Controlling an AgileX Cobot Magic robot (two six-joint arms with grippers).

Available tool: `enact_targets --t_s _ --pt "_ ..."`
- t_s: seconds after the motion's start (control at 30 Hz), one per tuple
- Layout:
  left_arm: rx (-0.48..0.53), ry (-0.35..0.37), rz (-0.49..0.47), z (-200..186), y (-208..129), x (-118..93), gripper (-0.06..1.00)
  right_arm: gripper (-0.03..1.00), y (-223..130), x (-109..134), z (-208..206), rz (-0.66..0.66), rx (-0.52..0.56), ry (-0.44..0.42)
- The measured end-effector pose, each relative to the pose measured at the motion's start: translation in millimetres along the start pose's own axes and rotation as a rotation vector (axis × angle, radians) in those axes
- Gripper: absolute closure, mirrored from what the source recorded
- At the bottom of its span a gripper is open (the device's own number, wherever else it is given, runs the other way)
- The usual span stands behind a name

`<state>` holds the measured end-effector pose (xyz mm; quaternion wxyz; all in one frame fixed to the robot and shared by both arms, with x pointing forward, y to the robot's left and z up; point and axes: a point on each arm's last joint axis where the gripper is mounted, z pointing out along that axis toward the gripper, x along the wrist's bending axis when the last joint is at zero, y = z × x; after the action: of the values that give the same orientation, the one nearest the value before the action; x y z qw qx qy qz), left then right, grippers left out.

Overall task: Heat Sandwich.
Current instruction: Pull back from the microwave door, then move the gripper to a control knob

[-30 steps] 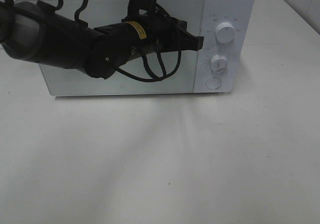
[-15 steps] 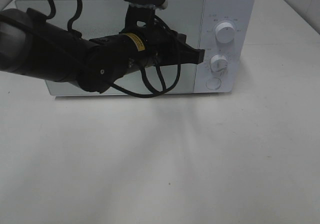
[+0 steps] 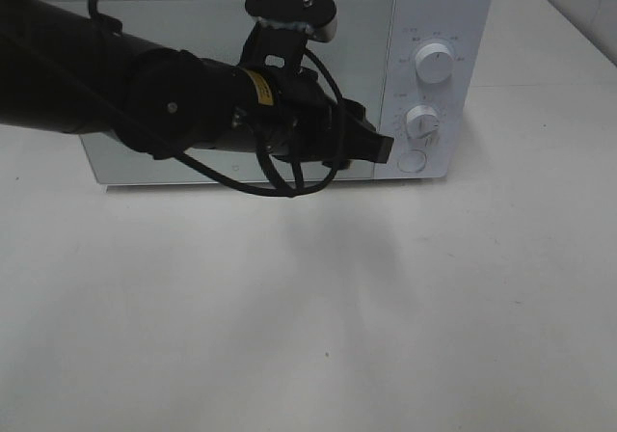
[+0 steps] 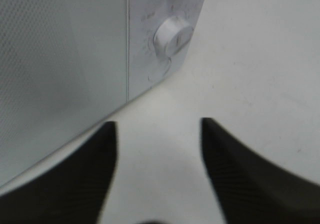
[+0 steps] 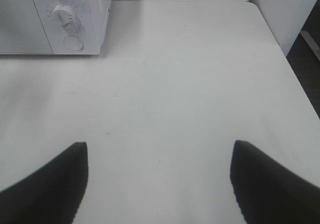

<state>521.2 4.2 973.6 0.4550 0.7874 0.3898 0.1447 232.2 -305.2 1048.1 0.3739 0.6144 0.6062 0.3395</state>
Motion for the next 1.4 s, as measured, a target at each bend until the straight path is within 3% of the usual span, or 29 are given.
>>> enact_targets --t_s 0.07,0.2,0.63,0.93,1.03,1.4 --pt "0.096 -0.002 -0.001 -12 -1 -1 0.06 0.21 0 0 0 0.000 0.000 0.000" --pt "0.188 -0.005 0.010 -30 2 -3 -0.01 0.21 0 0 0 0.000 0.000 0.000" --pt "0.369 0.018 0.059 -73 6 0 -0.02 0.21 0 0 0 0.000 0.000 0.000" --pt "0.503 0.117 -0.068 -98 6 41 -0.02 0.21 0 0 0 0.000 0.000 0.000" --pt "0.537 0.170 -0.131 -110 7 65 -0.02 0.21 0 0 0 0.000 0.000 0.000" --pt "0.579 0.283 -0.264 -150 8 116 -0.02 0.21 0 0 0 0.000 0.000 0.000"
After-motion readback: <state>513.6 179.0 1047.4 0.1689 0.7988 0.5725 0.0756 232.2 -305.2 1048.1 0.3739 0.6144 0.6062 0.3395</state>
